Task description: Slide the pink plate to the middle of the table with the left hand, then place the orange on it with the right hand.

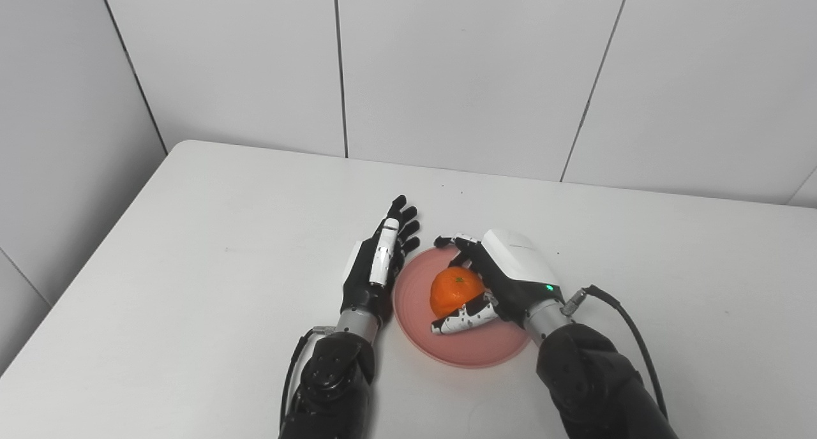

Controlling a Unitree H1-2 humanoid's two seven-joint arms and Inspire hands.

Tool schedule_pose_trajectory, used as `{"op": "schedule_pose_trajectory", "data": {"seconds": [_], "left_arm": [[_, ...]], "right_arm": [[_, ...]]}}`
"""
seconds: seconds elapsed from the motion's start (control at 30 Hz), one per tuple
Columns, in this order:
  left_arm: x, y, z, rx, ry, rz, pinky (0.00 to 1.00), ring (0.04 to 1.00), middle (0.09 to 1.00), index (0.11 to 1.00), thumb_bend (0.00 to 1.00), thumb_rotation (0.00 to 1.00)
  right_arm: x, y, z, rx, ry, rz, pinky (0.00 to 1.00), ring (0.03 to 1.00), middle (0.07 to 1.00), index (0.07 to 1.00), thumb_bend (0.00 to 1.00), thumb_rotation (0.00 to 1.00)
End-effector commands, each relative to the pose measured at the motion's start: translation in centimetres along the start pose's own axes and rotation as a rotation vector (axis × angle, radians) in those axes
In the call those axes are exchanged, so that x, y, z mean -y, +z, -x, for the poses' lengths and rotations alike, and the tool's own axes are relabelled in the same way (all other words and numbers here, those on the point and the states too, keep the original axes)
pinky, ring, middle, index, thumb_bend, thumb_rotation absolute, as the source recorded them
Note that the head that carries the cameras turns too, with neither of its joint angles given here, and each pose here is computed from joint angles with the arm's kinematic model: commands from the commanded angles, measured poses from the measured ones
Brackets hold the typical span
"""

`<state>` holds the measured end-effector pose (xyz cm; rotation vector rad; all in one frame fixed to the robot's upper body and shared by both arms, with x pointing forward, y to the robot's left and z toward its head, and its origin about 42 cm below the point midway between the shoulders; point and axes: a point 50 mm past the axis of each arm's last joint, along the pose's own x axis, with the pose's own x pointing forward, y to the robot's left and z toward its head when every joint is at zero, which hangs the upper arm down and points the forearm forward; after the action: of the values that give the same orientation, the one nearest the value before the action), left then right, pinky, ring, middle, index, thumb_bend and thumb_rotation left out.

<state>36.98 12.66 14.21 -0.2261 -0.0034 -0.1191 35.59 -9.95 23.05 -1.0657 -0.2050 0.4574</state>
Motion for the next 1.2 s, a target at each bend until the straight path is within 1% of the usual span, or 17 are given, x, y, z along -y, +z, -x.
{"op": "schedule_pose_trajectory", "data": {"seconds": [0.0,0.1,0.17,0.37,0.5,0.63,0.67,0.7,0.73,0.8,0.87,1.0,1.07,1.13,1.17], "left_arm": [[-0.1,0.5,0.0,0.007,-0.002,0.002,0.92,0.934,0.94,0.932,0.39,1.0],[0.0,0.5,0.0,0.004,0.0,0.009,0.92,0.934,0.939,0.931,0.38,1.0],[0.0,0.5,0.0,0.004,0.0,0.012,0.92,0.935,0.939,0.931,0.38,1.0],[-0.1,0.5,0.0,0.006,0.002,0.006,0.92,0.937,0.941,0.931,0.39,1.0],[-0.1,0.4,0.0,0.007,0.005,-0.001,0.92,0.933,0.938,0.927,0.39,1.0],[-0.2,0.4,0.0,0.011,0.002,0.001,0.92,0.936,0.942,0.933,0.39,1.0],[-0.2,0.4,0.0,0.011,0.002,0.0,0.91,0.935,0.942,0.933,0.38,1.0],[-0.2,0.5,0.1,0.008,0.002,0.005,0.91,0.935,0.942,0.933,0.38,1.0],[-0.3,0.5,0.1,0.004,0.002,0.012,0.92,0.937,0.944,0.935,0.38,1.0],[-0.3,0.5,0.1,0.0,-0.001,0.022,0.92,0.94,0.947,0.937,0.38,1.0],[-0.4,0.5,0.1,0.001,-0.002,0.029,0.93,0.944,0.948,0.937,0.39,1.0],[-0.5,0.5,0.1,0.004,-0.002,0.029,0.93,0.942,0.945,0.935,0.39,1.0],[-0.6,0.5,0.1,0.005,0.0,0.03,0.93,0.937,0.941,0.933,0.39,1.0],[-0.7,0.5,0.2,0.008,0.001,0.025,0.93,0.934,0.939,0.932,0.4,1.0],[-0.8,0.5,0.2,0.01,0.001,0.021,0.93,0.932,0.937,0.931,0.4,1.0]], "right_arm": [[2.1,0.8,0.0,0.022,-0.059,0.012,0.62,0.778,0.856,0.875,0.99,0.32],[2.5,0.8,0.3,0.032,-0.068,0.017,0.72,0.852,0.899,0.913,1.0,0.35],[2.7,0.7,0.4,0.035,-0.075,0.026,0.76,0.871,0.909,0.937,1.0,0.39],[3.1,0.3,0.5,0.04,-0.1,0.015,0.82,0.887,0.921,0.963,1.0,0.44],[2.9,0.0,0.4,0.04,-0.111,0.021,0.84,0.895,0.926,0.967,1.0,0.44],[3.1,-0.1,0.6,0.045,-0.136,0.023,0.87,0.922,0.94,0.968,1.0,0.49],[3.2,-0.1,0.7,0.047,-0.144,0.024,0.88,0.932,0.95,0.977,1.0,0.53],[3.5,-0.1,0.8,0.053,-0.165,0.015,0.88,0.933,0.951,0.978,1.0,0.53],[3.8,-0.2,1.0,0.058,-0.19,0.006,0.87,0.935,0.96,0.986,1.0,0.56],[4.4,-0.4,1.3,0.069,-0.236,-0.018,0.85,0.932,0.965,0.991,1.0,0.58],[5.1,-0.7,1.8,0.079,-0.293,-0.095,0.84,0.928,0.971,0.992,1.0,0.59],[6.2,-1.7,3.1,0.056,-0.397,-0.25,0.81,0.913,0.964,0.995,1.0,0.63],[6.4,-2.4,3.6,0.05,-0.444,-0.289,0.83,0.924,0.963,0.994,0.96,0.74],[6.5,-3.0,4.0,0.042,-0.475,-0.334,0.85,0.935,0.968,0.996,0.94,0.8],[6.5,-3.4,4.3,0.032,-0.491,-0.36,0.86,0.937,0.97,0.996,0.9,0.88]]}}
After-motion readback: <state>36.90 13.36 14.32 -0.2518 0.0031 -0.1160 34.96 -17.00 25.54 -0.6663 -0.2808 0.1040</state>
